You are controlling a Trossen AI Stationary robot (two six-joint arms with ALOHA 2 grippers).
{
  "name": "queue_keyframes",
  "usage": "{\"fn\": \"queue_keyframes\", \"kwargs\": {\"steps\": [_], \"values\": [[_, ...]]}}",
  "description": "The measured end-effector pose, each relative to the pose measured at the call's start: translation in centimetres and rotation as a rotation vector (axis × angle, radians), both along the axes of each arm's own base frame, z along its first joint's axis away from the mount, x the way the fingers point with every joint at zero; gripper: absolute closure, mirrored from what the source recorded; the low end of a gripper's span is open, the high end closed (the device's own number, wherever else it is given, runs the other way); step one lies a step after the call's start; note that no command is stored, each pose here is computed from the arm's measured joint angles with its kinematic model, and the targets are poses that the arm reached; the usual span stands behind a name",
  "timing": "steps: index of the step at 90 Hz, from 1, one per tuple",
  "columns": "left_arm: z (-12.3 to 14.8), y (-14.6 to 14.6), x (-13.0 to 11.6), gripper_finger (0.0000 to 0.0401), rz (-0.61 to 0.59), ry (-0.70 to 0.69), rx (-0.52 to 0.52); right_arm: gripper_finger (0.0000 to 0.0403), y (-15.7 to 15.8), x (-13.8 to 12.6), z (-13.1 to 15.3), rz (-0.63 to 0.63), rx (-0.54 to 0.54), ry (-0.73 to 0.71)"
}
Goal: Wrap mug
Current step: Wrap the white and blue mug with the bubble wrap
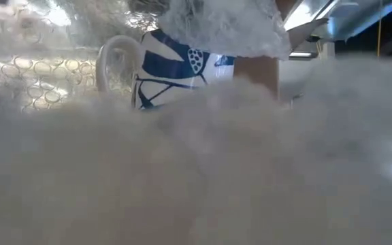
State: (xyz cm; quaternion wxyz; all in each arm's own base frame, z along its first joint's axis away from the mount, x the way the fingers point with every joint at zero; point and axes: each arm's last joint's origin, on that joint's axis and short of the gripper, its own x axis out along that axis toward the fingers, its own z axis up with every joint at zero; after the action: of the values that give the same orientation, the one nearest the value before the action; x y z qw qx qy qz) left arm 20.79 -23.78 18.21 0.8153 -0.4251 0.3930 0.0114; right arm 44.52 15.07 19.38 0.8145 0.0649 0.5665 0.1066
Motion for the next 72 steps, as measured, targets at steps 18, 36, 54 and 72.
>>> {"fn": "queue_keyframes", "kwargs": {"steps": [18, 36, 54, 72], "values": [[0.9, -0.7, 2.9, 0.0401, -0.062, -0.133, 0.055, 0.0403, 0.1, 0.3, 0.1, -0.003, 0.005, -0.031], [2.1, 0.9, 5.6, 0.0401, -0.053, -0.262, 0.210, 0.0403, 0.1, 0.3, 0.1, -0.002, 0.006, -0.034], [3.0, 2.3, 7.1, 0.0401, -0.010, -0.328, 0.357, 0.0403, 0.2, 0.2, 0.1, 0.000, 0.008, -0.033], [3.0, 3.3, 7.8, 0.0401, 0.024, -0.339, 0.421, 0.0403, 0.2, 0.2, 0.1, 0.002, 0.010, -0.028]]}}
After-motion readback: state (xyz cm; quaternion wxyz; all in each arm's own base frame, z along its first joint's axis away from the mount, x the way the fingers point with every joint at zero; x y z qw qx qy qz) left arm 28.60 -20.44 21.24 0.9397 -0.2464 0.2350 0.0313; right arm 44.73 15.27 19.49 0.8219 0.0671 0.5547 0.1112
